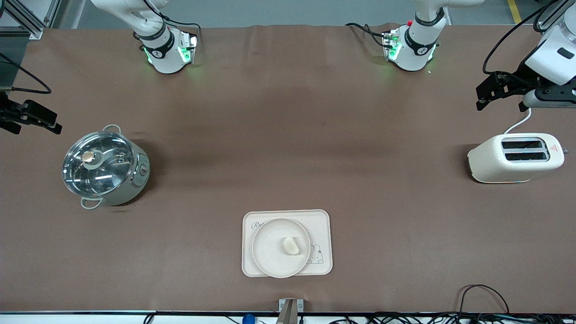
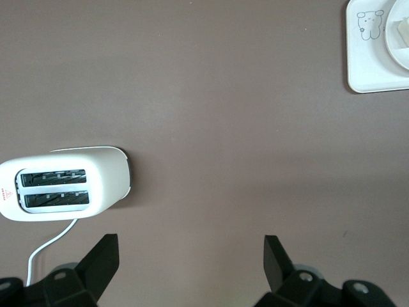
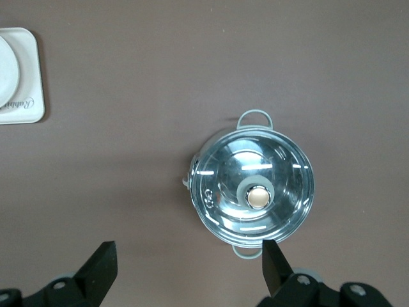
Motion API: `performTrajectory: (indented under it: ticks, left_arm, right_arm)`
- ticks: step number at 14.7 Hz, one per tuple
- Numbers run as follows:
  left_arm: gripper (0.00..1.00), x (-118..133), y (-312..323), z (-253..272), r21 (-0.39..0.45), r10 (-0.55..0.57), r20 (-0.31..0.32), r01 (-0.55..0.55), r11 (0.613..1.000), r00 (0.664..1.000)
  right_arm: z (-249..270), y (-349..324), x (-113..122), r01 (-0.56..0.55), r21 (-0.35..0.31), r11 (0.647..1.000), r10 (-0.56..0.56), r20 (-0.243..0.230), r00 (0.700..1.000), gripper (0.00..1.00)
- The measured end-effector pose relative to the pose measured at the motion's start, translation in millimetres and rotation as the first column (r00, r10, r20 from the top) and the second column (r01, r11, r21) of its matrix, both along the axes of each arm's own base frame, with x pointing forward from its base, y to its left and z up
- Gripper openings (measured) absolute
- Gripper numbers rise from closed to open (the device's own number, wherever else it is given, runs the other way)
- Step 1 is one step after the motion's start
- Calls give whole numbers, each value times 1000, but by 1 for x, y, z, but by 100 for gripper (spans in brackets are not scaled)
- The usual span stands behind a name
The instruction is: Place bun in plate and plate on tray
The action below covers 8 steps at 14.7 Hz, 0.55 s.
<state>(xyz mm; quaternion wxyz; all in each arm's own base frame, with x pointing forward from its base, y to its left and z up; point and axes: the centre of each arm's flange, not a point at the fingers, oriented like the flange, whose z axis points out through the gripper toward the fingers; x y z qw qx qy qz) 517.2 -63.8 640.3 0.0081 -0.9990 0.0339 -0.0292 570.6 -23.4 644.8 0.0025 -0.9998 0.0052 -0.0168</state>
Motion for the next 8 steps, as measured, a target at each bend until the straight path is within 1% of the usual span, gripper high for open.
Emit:
performTrajectory:
  ticks: [3, 8]
  left_arm:
    - [100, 0, 0, -1, 0, 0, -2, 0, 1000, 1000]
    - [100, 1, 1, 0, 0, -5, 1, 5, 1000, 1000]
  right_arm:
    - [21, 6, -3, -12, -7, 1000, 12, 44, 999, 100]
    - [33, 4, -4, -12, -9, 1000, 12, 69, 998, 100]
